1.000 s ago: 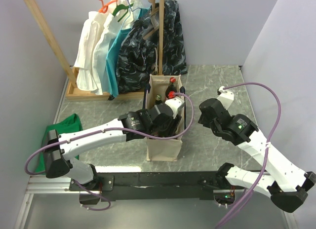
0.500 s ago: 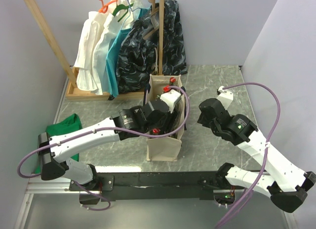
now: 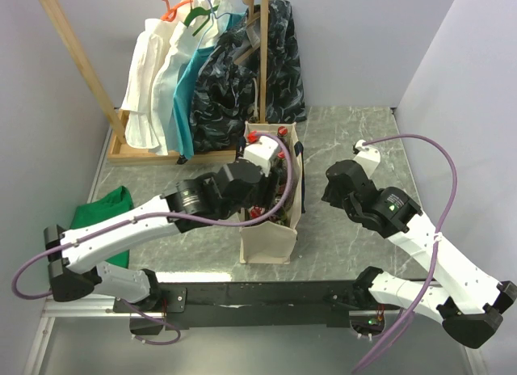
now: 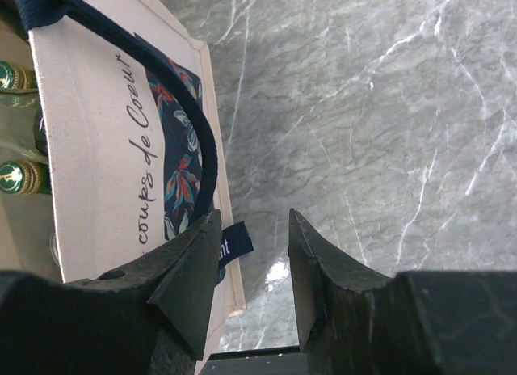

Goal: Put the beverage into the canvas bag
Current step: Place the drink in the canvas bag.

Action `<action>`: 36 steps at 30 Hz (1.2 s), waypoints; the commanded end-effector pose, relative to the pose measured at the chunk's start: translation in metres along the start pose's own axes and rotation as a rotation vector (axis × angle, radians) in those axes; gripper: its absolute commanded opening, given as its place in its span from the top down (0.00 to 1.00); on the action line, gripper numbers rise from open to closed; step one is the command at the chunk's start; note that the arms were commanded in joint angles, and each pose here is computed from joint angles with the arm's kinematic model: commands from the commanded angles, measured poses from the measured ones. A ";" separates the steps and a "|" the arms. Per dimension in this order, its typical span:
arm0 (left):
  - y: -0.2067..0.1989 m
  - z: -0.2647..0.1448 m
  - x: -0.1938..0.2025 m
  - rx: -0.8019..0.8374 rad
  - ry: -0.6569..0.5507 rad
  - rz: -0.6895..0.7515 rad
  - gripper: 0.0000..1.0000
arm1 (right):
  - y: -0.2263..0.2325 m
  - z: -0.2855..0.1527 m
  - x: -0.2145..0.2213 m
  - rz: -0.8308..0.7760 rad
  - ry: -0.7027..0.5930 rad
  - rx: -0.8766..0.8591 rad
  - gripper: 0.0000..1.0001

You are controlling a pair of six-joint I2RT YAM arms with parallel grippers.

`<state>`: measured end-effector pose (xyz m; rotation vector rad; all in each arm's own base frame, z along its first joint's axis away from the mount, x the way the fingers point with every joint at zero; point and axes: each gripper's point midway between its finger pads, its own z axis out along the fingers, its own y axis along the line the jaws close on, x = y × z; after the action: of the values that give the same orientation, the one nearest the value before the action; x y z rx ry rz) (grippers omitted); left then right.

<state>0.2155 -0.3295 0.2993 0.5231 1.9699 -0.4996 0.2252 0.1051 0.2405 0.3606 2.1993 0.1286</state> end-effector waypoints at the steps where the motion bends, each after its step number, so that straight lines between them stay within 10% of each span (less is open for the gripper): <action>1: 0.020 -0.023 -0.035 -0.068 -0.145 -0.057 0.34 | 0.007 -0.002 -0.013 0.014 -0.035 -0.027 0.53; 20: 0.092 -0.058 -0.012 -0.344 -0.211 -0.108 0.01 | 0.016 -0.001 -0.016 0.003 -0.032 -0.051 0.53; 36: 0.111 -0.076 -0.007 -0.388 -0.239 -0.143 0.04 | 0.016 -0.003 -0.015 0.002 -0.038 -0.071 0.34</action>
<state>0.2270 -0.2068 0.3269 0.1226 1.8157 -0.2531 0.2309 0.1156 0.2473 0.3107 2.1825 0.1791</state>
